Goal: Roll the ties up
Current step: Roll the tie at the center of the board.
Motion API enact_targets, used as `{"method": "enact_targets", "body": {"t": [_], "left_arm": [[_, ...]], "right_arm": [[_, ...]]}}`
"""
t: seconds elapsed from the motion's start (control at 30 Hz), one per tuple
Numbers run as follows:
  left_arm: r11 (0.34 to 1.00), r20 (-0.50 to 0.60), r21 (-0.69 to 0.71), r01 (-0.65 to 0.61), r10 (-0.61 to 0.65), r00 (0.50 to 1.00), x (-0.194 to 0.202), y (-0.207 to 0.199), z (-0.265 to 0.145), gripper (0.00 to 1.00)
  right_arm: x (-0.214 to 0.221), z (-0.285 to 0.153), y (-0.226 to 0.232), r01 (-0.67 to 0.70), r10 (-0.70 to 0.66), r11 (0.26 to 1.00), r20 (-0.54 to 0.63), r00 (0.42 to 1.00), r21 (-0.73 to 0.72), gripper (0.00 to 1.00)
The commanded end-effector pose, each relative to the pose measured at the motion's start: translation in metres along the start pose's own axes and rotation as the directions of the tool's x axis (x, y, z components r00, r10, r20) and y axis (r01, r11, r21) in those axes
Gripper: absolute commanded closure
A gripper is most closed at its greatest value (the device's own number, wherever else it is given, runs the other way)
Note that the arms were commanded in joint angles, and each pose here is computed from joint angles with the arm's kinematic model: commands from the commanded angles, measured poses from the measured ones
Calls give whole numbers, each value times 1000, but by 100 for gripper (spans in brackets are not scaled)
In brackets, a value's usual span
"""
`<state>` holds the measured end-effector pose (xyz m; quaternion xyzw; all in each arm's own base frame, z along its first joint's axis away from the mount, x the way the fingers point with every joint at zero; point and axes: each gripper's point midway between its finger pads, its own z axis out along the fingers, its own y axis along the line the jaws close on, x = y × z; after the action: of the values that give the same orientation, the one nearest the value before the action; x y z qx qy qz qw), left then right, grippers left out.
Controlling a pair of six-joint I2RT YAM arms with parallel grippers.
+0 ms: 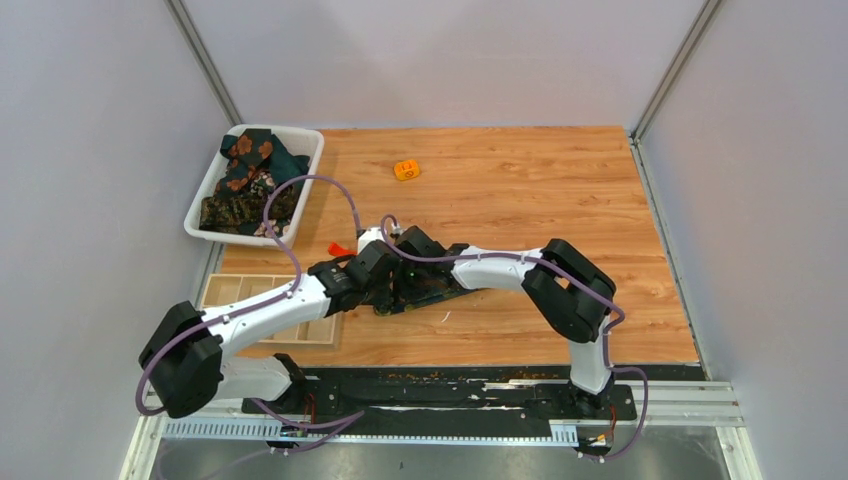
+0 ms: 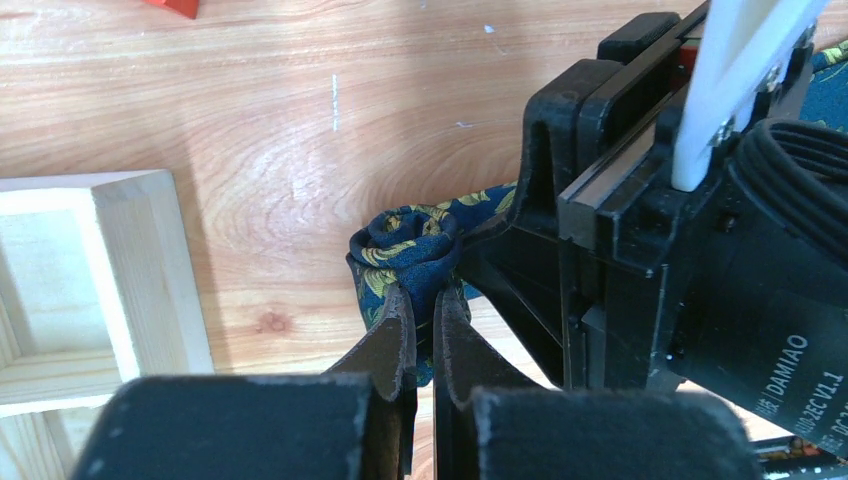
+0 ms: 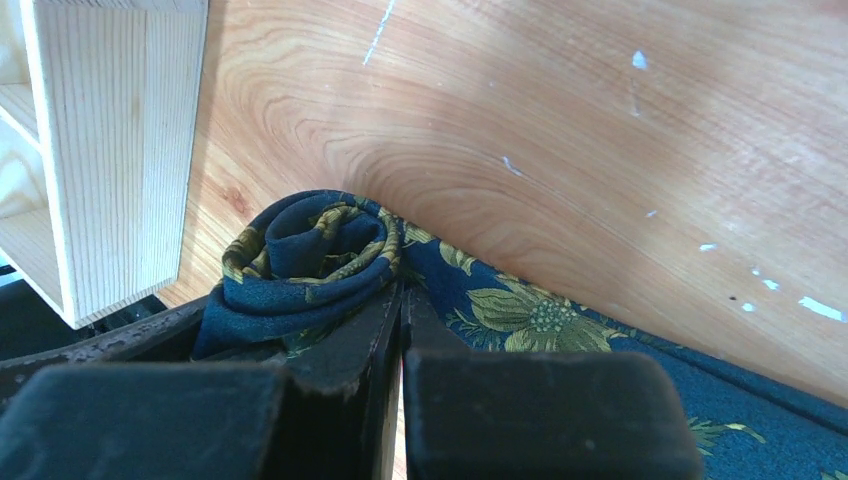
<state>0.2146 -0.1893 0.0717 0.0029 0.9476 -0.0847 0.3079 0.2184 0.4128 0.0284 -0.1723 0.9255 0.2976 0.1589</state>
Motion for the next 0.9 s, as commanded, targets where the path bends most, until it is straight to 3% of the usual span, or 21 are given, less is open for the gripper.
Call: {"method": "enact_targets", "body": {"t": [0.0, 0.47, 0.67, 0.77, 0.87], "left_arm": [[1000, 51, 17, 17, -18, 999, -20, -23, -1, 100], [992, 21, -118, -40, 43, 999, -11, -27, 18, 100], [993, 24, -110, -35, 38, 999, -7, -35, 25, 100], [995, 24, -93, -31, 34, 999, -6, -41, 29, 94], [998, 22, -56, -24, 26, 999, -4, -49, 32, 78]], "right_arm": [[-15, -12, 7, 21, -18, 999, 61, 998, -48, 97], [-24, -53, -20, 5, -6, 1000, 117, 993, 4, 97], [-29, -76, -47, -31, 22, 998, 156, 987, 52, 96], [-30, -83, -55, -40, 31, 998, 163, 986, 55, 94], [-29, -86, -55, -37, 28, 998, 163, 986, 49, 90]]}}
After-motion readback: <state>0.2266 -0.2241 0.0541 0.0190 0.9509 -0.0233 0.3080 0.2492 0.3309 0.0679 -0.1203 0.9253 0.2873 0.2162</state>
